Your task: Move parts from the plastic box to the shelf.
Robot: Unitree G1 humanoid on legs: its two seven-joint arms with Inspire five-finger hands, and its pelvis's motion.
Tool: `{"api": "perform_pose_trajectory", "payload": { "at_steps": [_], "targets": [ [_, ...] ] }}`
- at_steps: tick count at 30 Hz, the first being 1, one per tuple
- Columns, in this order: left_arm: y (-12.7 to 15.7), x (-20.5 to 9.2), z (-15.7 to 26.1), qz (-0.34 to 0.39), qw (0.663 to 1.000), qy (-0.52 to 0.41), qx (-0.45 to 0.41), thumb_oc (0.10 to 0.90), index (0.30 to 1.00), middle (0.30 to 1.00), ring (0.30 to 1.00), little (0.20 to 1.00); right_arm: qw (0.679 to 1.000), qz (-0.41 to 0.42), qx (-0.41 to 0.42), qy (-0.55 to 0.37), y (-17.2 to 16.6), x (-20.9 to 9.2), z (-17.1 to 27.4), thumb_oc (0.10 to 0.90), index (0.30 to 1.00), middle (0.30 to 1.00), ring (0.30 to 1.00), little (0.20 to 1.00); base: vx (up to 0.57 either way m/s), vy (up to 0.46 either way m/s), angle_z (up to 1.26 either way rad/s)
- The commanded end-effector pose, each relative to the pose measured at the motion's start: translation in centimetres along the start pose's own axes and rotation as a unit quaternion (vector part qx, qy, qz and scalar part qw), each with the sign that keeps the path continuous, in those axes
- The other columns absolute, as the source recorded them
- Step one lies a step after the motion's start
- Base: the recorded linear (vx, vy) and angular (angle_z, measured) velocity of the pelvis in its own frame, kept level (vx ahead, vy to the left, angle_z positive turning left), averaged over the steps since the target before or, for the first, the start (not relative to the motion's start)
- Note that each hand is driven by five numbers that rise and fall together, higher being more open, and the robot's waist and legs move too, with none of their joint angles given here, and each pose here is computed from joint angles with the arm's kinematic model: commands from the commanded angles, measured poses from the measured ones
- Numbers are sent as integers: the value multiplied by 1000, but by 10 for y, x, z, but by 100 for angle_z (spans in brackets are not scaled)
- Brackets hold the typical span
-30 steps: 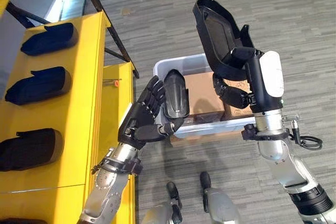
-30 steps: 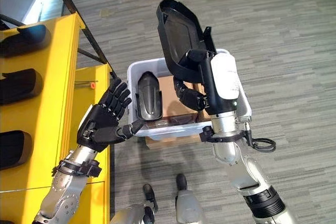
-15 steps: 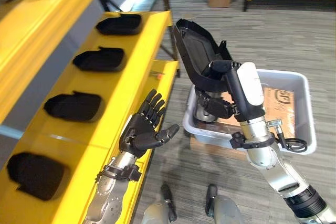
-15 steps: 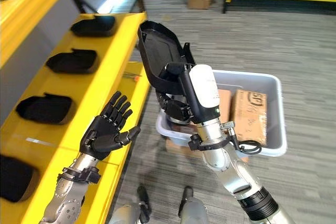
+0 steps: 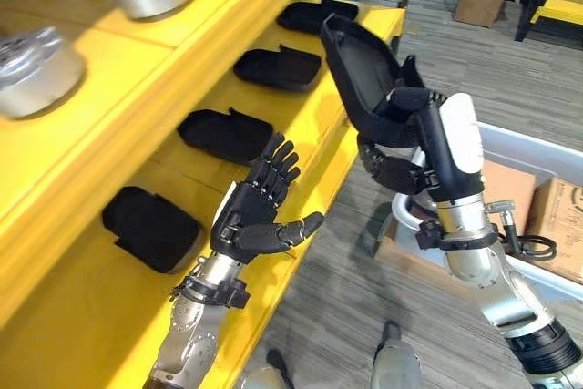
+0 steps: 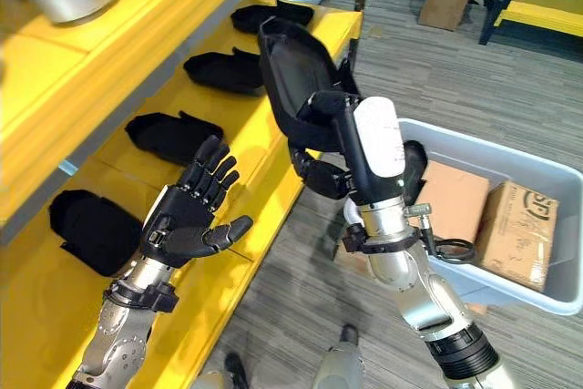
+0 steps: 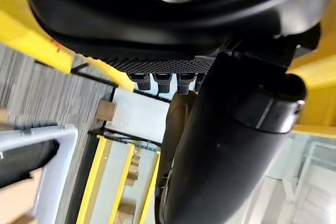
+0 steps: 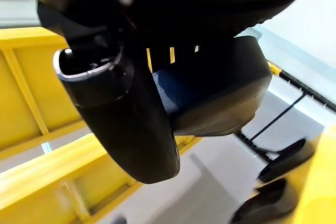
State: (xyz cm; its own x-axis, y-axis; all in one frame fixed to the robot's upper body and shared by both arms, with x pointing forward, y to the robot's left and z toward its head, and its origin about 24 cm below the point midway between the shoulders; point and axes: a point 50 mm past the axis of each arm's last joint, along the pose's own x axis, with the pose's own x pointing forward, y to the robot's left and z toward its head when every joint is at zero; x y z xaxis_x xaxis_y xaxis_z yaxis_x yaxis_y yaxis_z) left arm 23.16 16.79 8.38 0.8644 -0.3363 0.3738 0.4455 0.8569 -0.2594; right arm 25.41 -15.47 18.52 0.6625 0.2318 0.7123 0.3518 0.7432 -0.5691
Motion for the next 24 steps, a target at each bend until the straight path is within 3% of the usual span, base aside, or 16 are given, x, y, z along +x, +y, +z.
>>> {"api": "perform_pose_trajectory", "payload": {
  "at_steps": [1, 14, 24],
  "targets": [
    [-2, 5, 48, -19, 990, -128, 57, 900, 1000, 1000, 1000, 1000, 989, -79, 50, -115, -16, 27, 37, 400, 300, 300, 300, 300, -23, 234, 75],
    [-1, -12, 51, -42, 993, -110, 27, 900, 1000, 1000, 1000, 1000, 995, -93, 20, -42, -28, -6, 19, 400, 300, 300, 300, 300, 11, 68, 99],
    [-9, -9, 44, -71, 993, -91, 11, 900, 1000, 1000, 1000, 1000, 997, -71, 32, -9, -17, -4, 12, 400, 300, 300, 300, 300, 39, 131, 4]
  ]
}}
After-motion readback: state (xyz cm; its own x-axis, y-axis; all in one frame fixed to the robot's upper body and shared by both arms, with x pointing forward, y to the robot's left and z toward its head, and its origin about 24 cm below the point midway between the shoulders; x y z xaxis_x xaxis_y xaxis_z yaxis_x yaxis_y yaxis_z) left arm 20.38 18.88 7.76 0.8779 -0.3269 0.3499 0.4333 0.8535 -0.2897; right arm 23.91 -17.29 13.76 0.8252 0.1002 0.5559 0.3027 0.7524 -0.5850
